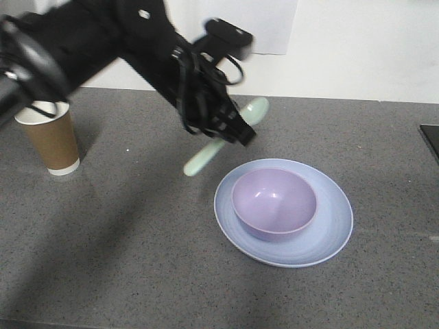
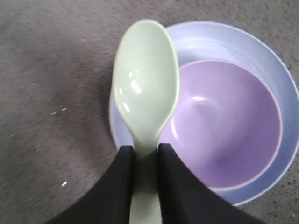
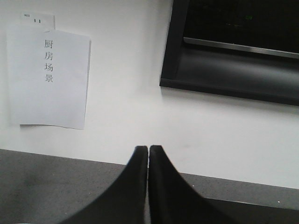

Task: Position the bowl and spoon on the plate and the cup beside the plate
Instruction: 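Move the left gripper with the spoon over the bowl and lower it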

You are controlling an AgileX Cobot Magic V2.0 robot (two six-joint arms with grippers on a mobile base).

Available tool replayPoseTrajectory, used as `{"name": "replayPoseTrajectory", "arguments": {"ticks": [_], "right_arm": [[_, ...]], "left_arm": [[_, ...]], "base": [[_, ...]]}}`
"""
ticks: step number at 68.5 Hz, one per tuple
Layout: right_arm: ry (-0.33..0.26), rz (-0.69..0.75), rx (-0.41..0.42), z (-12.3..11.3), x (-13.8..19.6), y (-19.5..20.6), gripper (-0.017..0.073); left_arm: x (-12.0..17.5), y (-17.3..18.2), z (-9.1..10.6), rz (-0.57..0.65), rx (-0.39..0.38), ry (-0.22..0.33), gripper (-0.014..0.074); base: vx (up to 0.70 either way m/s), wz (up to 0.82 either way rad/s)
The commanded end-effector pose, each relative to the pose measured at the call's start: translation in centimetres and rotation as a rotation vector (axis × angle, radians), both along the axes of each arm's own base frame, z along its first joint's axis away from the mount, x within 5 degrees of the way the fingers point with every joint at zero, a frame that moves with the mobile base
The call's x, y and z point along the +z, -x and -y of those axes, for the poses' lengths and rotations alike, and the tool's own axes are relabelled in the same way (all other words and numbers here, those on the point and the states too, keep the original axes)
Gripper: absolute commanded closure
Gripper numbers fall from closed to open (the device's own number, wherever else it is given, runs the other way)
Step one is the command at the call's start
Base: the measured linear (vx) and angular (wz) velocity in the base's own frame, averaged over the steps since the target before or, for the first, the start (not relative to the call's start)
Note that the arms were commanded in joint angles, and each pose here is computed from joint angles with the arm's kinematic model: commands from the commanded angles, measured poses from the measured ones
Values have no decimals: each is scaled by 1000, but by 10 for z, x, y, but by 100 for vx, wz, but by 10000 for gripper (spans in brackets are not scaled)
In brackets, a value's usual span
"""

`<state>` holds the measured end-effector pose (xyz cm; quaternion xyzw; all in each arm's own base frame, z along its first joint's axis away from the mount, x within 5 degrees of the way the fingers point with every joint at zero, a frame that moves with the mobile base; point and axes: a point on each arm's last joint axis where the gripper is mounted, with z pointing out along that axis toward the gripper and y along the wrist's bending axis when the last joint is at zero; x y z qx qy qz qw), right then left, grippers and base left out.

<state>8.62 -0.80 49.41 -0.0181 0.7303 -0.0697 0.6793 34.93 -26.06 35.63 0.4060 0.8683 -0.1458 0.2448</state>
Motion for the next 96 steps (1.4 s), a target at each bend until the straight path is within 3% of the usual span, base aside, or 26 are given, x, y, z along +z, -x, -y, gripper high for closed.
{"name": "replayPoseTrajectory", "arguments": {"ticks": [1, 15, 42, 54, 96], "right_arm": [[31, 95, 20, -3, 5, -4, 568], [36, 86, 32, -5, -2, -9, 568], [12, 84, 47, -6, -2, -9, 568], [8, 82, 49, -6, -2, -9, 568], [4, 81, 50, -6, -3, -9, 568]], "left_arm": [[22, 12, 15, 75, -39, 24, 590], [0, 21, 38, 55, -79, -85, 589], [-11, 25, 48, 15, -63, -95, 522], [-24, 31, 53, -14, -82, -132, 469], [-23, 32, 53, -17, -64, -125, 390]], "base": [[0, 0], [0, 0], [0, 0], [0, 0], [0, 0]]}}
